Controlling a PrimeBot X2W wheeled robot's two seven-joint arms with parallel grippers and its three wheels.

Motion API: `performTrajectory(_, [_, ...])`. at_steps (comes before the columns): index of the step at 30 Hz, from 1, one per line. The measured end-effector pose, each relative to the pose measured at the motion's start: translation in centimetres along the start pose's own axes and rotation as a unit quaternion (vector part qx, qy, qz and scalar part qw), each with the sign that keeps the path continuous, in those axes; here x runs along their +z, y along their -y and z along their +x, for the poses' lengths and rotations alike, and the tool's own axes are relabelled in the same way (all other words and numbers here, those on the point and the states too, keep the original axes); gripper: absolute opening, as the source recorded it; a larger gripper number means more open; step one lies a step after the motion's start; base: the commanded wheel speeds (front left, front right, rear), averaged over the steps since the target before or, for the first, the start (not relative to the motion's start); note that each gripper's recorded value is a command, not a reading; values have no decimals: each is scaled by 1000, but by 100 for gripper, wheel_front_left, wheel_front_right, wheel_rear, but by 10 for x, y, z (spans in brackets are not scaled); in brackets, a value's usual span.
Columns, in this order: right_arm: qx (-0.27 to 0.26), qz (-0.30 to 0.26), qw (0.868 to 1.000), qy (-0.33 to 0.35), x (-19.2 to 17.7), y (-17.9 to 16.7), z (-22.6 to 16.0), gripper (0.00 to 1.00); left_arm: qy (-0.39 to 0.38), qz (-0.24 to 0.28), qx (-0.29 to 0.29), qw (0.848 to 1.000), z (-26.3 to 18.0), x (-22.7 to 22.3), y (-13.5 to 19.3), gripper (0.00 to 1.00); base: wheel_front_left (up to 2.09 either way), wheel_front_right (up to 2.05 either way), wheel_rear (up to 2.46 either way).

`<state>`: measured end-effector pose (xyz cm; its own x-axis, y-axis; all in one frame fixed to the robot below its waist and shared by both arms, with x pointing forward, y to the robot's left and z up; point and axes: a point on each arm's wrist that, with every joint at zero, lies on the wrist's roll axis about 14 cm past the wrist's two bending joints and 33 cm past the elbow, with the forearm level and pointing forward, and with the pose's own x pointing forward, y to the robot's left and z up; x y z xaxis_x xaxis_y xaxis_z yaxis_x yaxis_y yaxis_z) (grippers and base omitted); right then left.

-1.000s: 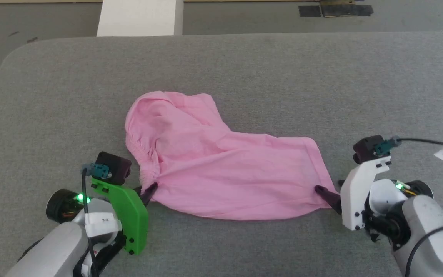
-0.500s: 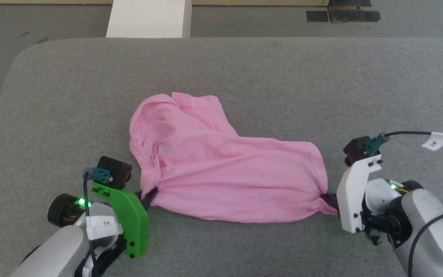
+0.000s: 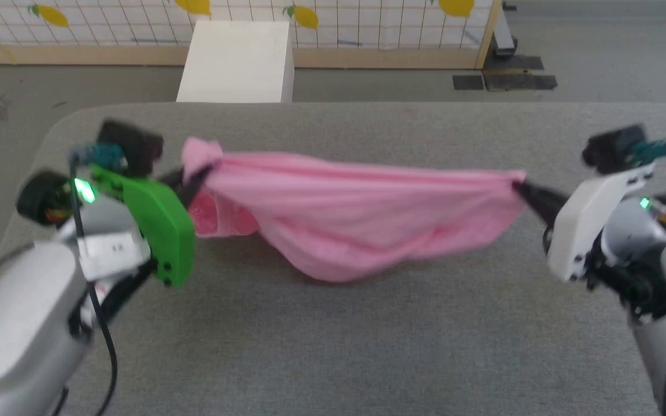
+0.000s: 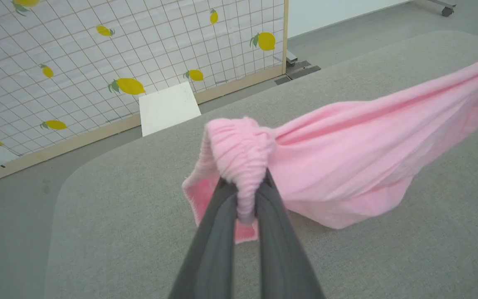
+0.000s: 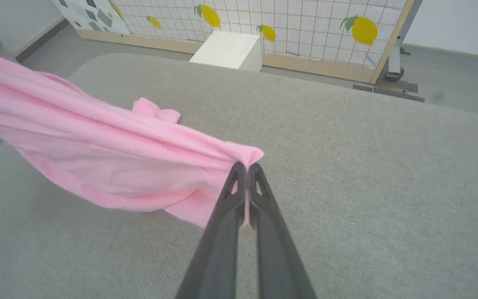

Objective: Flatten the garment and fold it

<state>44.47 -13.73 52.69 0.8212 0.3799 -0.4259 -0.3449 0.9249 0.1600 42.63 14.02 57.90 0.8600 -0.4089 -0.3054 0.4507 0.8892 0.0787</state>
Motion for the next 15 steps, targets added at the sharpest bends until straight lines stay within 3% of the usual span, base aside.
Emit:
performTrajectory(6, [-30,-26,991,131,95,10,-17,0,54,47,13,997,10,72,-15,0,0,0,0])
performTrajectory(15, [-69,-44,970,229,190,29,-11,0,109,49,44,992,63,140,-44,0,0,0,0])
